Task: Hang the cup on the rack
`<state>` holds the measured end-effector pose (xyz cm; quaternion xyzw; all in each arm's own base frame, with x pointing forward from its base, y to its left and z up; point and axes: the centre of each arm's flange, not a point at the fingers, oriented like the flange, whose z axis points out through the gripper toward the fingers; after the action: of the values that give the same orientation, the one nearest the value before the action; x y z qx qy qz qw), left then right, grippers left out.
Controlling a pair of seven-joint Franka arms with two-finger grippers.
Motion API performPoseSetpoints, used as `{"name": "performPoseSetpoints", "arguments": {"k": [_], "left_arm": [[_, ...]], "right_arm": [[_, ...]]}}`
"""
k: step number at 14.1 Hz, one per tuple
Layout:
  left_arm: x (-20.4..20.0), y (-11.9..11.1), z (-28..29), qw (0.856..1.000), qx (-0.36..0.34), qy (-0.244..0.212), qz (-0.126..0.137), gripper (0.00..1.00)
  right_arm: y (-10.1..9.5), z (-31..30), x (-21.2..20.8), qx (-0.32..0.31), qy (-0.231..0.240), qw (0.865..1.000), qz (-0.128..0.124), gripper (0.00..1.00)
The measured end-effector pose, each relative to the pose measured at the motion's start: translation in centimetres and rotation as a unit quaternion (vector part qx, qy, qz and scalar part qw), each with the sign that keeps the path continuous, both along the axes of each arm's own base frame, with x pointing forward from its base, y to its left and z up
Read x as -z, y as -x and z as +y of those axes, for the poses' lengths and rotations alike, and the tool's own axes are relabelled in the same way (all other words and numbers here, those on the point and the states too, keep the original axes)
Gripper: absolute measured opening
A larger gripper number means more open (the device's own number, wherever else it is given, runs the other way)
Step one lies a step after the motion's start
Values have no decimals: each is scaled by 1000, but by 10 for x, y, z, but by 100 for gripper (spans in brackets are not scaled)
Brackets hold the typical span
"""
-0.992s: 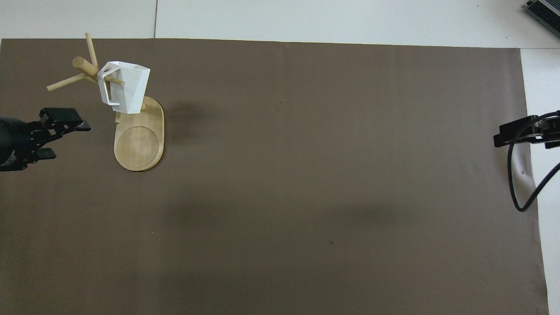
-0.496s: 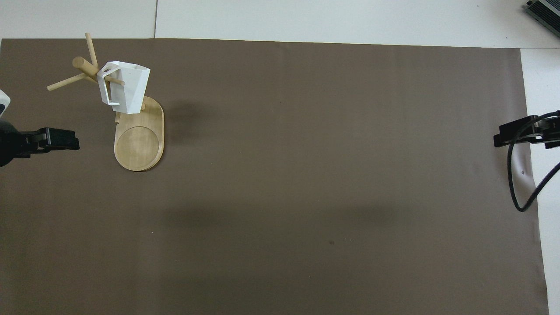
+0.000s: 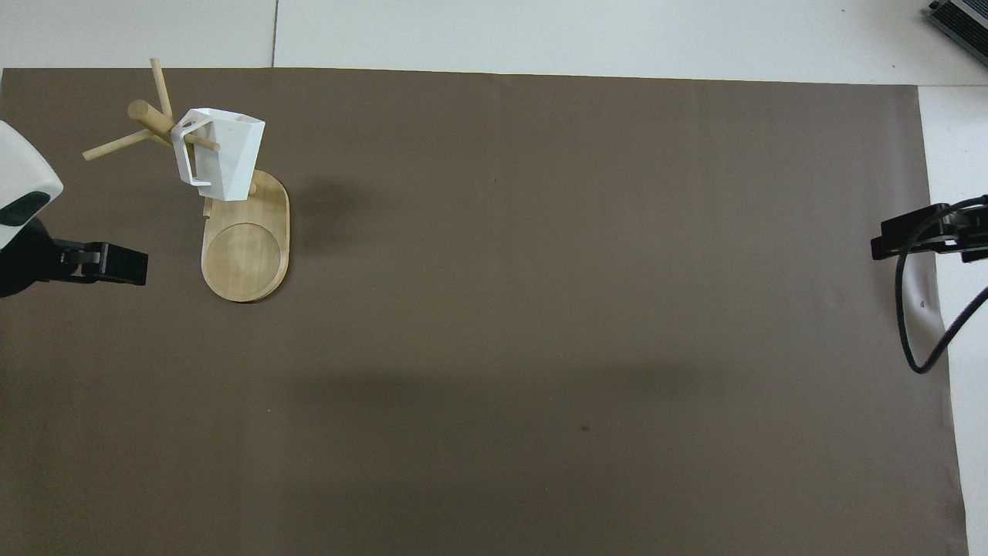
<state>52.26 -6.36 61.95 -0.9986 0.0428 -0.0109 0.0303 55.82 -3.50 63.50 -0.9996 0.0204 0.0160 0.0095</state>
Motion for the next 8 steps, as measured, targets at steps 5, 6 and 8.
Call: {"name": "performPoseSetpoints", "arguments": {"k": [5, 6, 8], "left_arm": [[-15, -2, 18, 1000, -15, 16, -4, 100], [-20, -1, 20, 1000, -16, 18, -7, 100], [-27, 0, 19, 999, -16, 27, -12, 100]], "right_arm": [[0, 0, 0, 0, 0, 1000, 0, 100], [0, 0, 0, 0, 0, 1000, 0, 100], [0, 0, 0, 0, 0, 1000, 0, 100]]}}
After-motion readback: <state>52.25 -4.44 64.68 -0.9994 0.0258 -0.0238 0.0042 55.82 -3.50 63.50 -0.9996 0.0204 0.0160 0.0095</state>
